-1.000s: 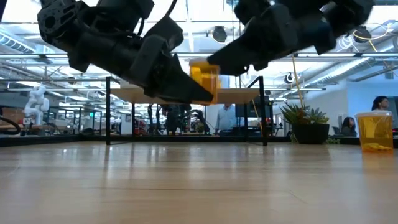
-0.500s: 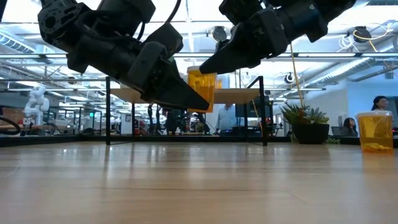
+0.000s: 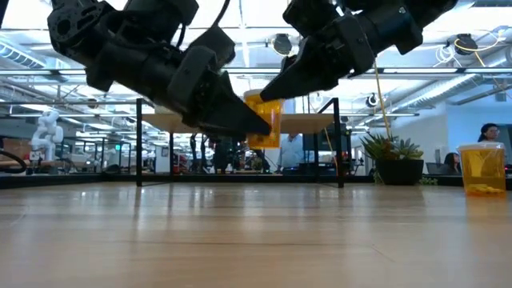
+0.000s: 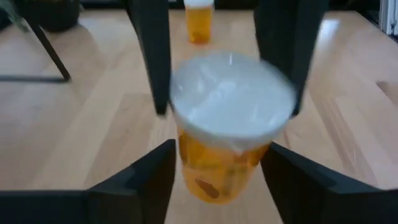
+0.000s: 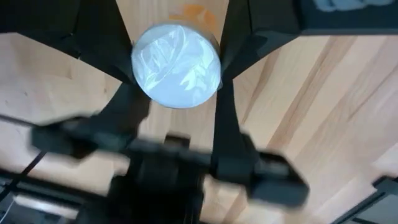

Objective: Pick and place medicine bottles onto shelf by color
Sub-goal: Put the top left orange pill bottle on the shelf, aligned with the other orange pill bottle

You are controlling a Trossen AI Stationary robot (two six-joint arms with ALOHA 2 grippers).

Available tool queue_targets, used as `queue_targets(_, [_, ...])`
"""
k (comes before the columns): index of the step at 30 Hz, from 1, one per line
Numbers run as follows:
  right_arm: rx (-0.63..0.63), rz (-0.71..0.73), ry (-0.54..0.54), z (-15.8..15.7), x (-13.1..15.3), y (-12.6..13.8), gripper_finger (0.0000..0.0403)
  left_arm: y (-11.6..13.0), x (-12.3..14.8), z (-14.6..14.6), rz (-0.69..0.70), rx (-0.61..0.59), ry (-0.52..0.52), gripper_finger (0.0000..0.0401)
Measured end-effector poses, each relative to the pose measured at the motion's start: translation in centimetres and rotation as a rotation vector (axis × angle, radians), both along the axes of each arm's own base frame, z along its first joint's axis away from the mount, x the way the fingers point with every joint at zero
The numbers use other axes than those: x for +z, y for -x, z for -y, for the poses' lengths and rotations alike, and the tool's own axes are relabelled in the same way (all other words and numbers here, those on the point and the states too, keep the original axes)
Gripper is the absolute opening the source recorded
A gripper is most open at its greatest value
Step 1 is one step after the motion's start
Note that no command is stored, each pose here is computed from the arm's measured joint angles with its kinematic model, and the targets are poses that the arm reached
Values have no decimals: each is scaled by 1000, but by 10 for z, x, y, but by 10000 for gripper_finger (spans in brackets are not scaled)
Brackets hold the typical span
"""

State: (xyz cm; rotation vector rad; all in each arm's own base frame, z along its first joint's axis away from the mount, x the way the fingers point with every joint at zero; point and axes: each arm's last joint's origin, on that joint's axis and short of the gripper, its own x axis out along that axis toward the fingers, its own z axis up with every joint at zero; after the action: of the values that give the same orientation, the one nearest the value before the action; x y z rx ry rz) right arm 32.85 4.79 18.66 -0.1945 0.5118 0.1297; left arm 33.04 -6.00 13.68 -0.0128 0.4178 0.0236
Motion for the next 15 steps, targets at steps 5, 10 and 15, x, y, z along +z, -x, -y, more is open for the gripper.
queue_targets(5, [-14, 19, -7, 5, 18, 9, 208, 4, 20, -1, 43, 4, -9, 291])
queue_targets(10, [-63, 84, -8, 22, 55, 22, 207, 10, 35, -3, 53, 22, -16, 349])
queue_targets(15, [-251, 93, 67, 59, 122, 31, 208, 10, 34, -3, 43, 31, 5, 377])
